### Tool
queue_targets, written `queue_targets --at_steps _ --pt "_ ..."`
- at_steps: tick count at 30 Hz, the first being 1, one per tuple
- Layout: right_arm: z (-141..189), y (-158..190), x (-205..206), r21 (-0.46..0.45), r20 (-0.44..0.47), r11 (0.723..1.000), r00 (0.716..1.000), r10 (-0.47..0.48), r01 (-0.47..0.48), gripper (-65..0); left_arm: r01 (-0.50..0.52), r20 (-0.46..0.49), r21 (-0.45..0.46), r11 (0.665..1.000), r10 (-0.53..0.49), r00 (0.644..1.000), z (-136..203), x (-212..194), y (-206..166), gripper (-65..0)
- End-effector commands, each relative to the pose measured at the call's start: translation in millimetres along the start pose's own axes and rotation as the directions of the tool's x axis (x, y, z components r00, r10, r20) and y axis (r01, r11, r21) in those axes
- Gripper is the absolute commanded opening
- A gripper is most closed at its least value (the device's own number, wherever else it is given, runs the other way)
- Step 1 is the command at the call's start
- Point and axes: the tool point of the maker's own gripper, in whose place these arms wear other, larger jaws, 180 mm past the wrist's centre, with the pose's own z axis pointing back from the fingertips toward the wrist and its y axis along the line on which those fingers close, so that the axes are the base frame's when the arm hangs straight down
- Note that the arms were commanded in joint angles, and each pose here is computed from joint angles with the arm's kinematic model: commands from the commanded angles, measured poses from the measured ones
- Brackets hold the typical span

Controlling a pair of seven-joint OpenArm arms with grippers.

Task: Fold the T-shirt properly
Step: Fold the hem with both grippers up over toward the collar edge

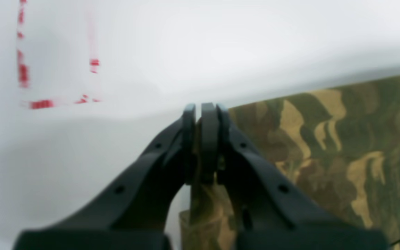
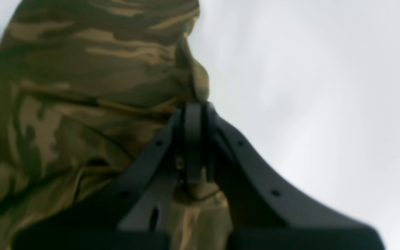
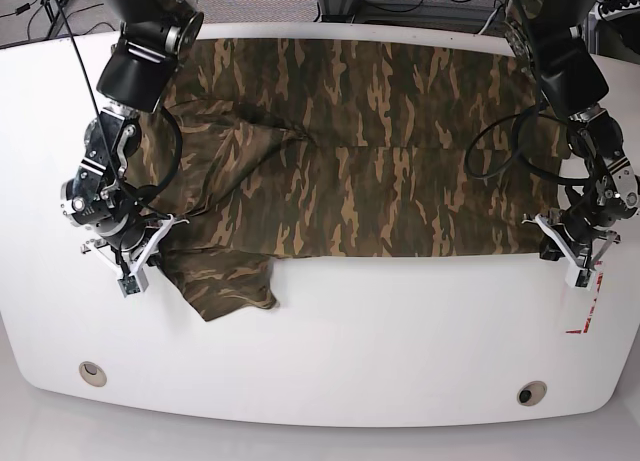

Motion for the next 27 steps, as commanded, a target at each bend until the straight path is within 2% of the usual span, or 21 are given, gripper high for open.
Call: queue_targets --at_steps 1,13,24,27 --pt "23 -15 20 -0.072 0.029 0.996 0.998 0.052 -0.050 -65.0 0.041 0.066 0.053 0.998 -0.045 0.997 17 23 12 -65.0" --pt "80 -9 -21 -0.168 -0.107 0.971 0.982 0.156 -0.172 -65.0 0.127 0.040 0.091 0.988 -0.131 0.991 43 -2 3 -65.0" --pt "95 29 -93 -0.093 -0.243 0.983 0.961 0.132 -0.159 -65.0 0.138 -0.065 0.070 0.988 -0.134 0.989 50 -53 -3 -65.0" --pt "97 39 -108 -0.070 -0.269 0.987 0.956 0.118 -0.142 -65.0 0.142 -0.086 0.089 0.986 -0.134 0.987 59 -63 4 -65.0"
